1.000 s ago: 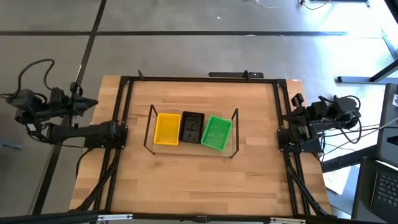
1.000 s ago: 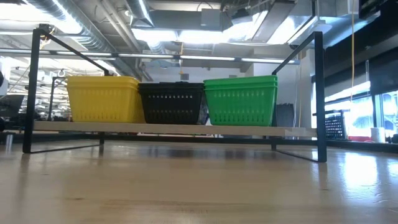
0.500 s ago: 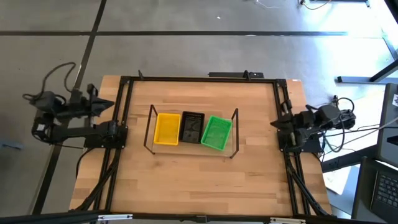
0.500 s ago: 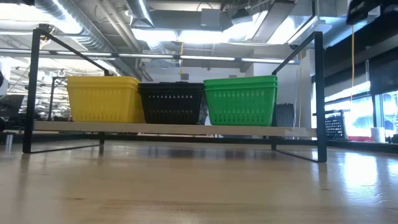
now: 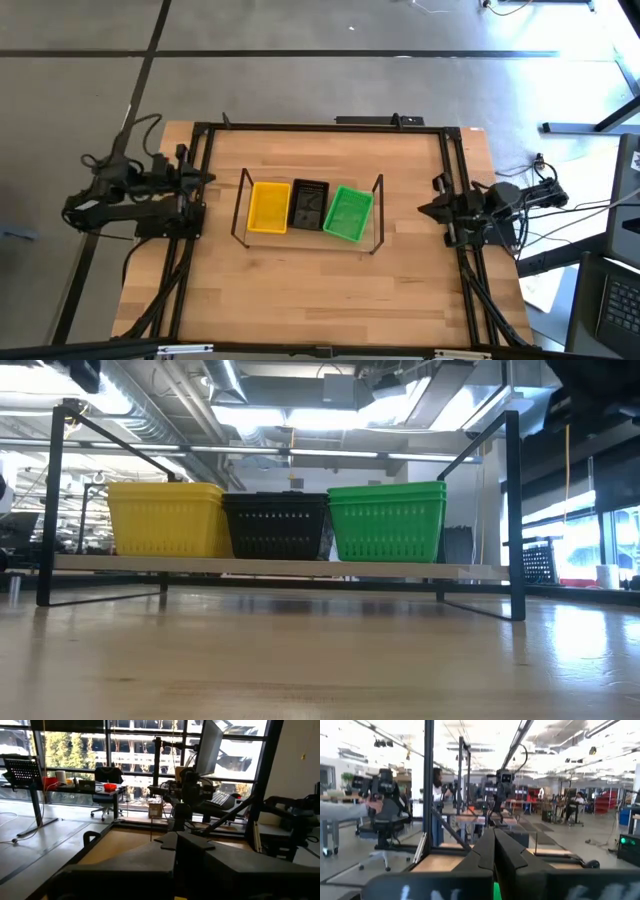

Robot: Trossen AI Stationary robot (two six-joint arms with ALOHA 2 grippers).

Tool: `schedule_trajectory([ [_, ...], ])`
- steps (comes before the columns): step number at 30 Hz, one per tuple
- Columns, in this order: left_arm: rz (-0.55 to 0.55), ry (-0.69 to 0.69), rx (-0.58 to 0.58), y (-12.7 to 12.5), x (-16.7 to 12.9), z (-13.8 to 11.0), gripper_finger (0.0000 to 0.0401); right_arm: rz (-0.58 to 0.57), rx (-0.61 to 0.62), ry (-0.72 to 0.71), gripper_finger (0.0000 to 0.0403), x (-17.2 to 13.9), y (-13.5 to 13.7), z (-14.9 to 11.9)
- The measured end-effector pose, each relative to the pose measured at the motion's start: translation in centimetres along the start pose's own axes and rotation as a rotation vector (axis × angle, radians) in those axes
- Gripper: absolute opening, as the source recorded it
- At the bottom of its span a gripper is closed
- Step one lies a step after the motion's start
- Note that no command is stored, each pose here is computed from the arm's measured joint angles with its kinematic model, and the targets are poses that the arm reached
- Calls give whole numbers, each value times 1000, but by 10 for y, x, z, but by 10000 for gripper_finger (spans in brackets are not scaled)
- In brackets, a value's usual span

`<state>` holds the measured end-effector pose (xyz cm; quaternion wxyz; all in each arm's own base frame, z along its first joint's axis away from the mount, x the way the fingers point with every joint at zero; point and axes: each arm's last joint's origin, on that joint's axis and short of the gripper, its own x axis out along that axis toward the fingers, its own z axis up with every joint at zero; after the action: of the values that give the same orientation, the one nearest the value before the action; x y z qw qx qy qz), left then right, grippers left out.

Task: Stack baskets on shelf by color
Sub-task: Return to Home Position

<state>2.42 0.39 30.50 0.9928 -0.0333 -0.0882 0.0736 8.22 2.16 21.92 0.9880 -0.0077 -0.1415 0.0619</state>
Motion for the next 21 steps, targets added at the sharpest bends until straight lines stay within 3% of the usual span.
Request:
schedule_trajectory([
  [8, -2, -28, -4, 1, 13, -16, 0, 0, 4, -20, 0, 0, 2, -26],
  [21, -33, -72, -24, 2, 33, -52, 0, 52, -21, -26, 0, 0, 4, -26],
])
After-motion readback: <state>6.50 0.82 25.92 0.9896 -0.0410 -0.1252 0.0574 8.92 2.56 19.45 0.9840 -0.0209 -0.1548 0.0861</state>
